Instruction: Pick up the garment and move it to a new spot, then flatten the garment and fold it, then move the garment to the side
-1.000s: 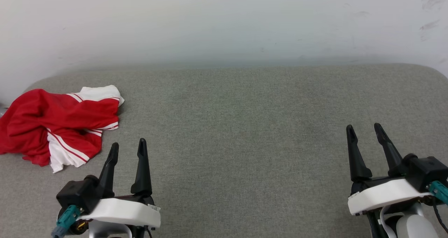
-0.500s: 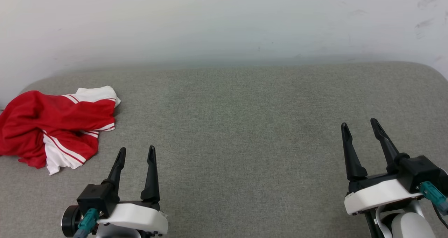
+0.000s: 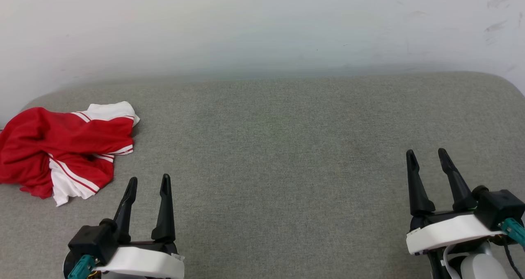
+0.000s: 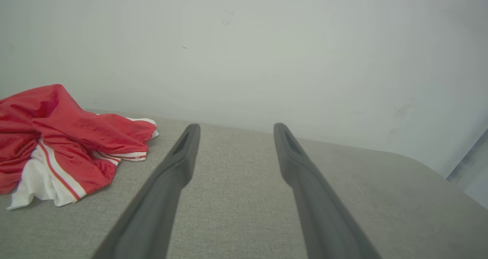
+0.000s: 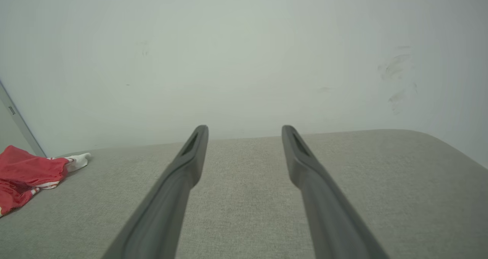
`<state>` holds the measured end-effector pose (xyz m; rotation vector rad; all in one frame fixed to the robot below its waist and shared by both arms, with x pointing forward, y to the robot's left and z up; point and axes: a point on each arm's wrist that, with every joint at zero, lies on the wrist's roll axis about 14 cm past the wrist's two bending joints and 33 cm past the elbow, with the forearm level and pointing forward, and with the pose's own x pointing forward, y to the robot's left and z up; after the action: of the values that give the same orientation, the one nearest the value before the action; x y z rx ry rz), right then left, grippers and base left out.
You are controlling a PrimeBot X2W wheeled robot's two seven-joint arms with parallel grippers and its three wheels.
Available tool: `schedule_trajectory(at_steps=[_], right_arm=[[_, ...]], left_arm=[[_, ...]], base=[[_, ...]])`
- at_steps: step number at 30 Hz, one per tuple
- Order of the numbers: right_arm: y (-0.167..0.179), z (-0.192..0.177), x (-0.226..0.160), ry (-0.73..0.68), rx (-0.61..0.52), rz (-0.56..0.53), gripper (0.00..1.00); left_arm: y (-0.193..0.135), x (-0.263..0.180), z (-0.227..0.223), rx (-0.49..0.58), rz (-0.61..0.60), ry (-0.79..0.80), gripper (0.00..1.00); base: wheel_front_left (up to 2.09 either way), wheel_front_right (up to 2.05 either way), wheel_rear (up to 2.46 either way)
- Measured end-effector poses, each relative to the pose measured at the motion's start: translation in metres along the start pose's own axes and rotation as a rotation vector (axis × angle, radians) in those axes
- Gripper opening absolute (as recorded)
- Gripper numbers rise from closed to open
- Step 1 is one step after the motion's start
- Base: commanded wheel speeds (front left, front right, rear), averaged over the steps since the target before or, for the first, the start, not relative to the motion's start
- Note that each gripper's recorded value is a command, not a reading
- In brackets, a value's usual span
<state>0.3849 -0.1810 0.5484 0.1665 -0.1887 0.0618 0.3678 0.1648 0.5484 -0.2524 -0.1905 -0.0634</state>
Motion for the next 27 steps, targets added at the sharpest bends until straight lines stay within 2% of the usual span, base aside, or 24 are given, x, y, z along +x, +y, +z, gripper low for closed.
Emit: schedule_trajectory(at_steps=[14, 27], right_arm=[[0.005, -0.008, -0.002, 0.012, -0.025, 0.017, 1.0], [0.01, -0.009, -0.001, 0.01, -0.052, 0.038, 1.0]], left_arm=[[-0.007, -0.004, -0.01, 0.077, -0.049, 0.021, 1.0], [-0.006, -0.006, -0.014, 0.084, -0.057, 0.027, 1.0]], base=[[0.0, 0.0, 0.0], [0.0, 0.0, 0.0]])
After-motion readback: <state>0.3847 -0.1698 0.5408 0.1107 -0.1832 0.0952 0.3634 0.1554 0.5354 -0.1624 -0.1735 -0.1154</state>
